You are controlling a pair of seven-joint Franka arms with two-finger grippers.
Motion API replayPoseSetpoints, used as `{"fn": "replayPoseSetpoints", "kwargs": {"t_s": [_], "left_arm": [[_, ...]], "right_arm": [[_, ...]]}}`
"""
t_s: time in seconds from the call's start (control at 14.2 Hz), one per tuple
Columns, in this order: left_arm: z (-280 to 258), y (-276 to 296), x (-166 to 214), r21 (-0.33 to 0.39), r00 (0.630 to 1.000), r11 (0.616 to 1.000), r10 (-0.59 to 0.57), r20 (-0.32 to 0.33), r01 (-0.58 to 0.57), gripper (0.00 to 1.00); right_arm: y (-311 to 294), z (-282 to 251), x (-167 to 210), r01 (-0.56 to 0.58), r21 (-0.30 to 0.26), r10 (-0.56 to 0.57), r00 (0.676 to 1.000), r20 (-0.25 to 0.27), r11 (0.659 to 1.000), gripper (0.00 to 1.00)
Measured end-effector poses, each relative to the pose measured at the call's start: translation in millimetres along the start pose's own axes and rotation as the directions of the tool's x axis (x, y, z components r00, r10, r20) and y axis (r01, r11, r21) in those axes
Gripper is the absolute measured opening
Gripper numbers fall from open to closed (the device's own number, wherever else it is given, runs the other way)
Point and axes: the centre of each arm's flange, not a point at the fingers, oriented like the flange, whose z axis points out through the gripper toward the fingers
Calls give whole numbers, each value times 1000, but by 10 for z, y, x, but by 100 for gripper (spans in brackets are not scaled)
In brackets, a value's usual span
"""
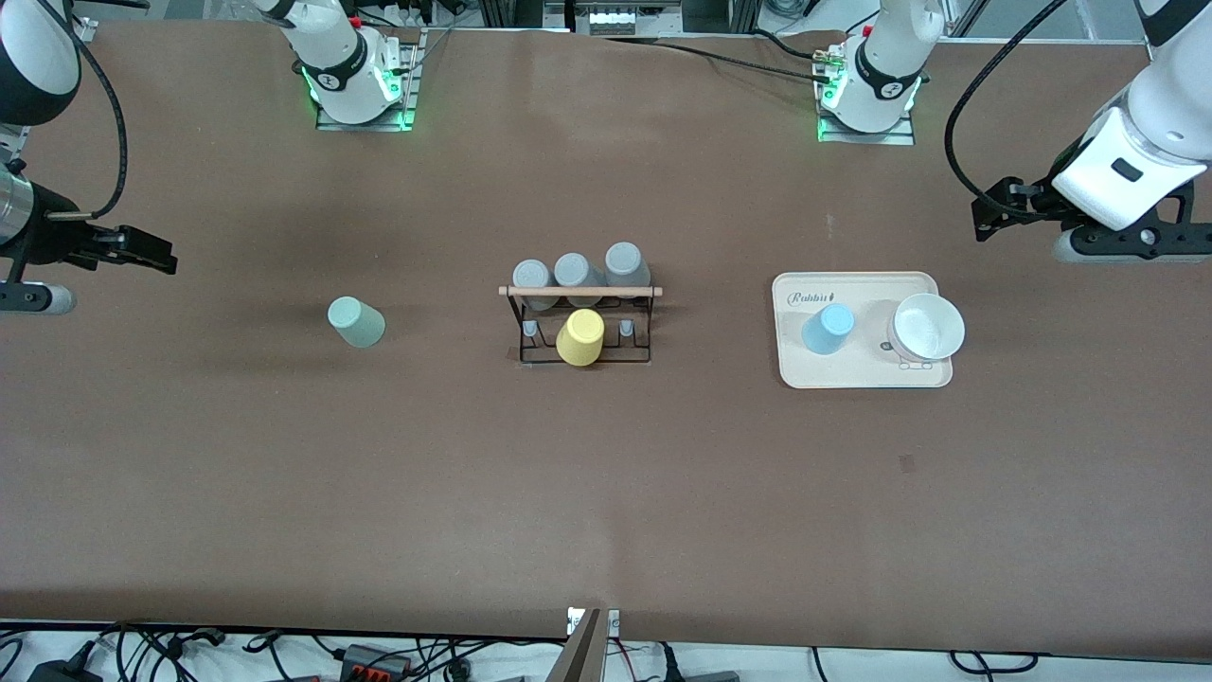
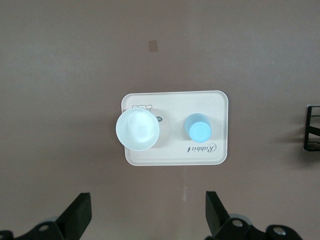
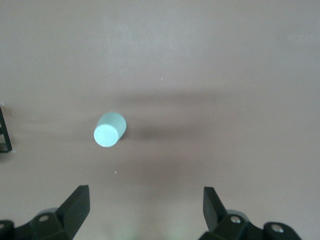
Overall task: Hang scattered cups on rack with three cups
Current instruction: 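Reach the left gripper toward the light blue cup on the tray, then lower the left gripper around the blue cup and close it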
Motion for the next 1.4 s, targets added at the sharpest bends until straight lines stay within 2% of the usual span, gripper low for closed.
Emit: {"fn": "replayPoseSetpoints", "kwargs": {"t_s": [0.14,0.28,0.35,0.49,0.63,0.91,1.19,1.4], "left_arm": [[201,112,77,2,999,1000,20,46,-20,100],[559,329,230,1,993,999,53,102,-53,100],[768,457,351,-2,993,998,62,105,-62,100],[1213,626,581,-15,997,998,60,57,-59,100],[1720,695,685,-35,998,997,61,-28,-62,100],[2493,705,511,-43,994,996,68,-84,-72,100],[3043,706,259,-61,984,995,71,-165,-82,100],[3212,690,149,-62,985,995,67,-162,-78,100]], "right_arm": [[-24,73,-29,4,-2,-4,999,51,1000,100],[-30,140,-34,6,-2,-5,997,77,1000,100],[-30,194,-38,6,-2,-5,996,91,1000,100],[-67,307,-36,12,-3,-12,995,99,1000,100],[-162,388,-5,28,-4,-28,998,64,1000,100],[-209,592,-49,37,-4,-37,999,35,999,100],[-214,846,-289,41,-2,-41,999,-7,999,100],[-214,982,-480,43,-1,-43,999,-16,999,100]]}}
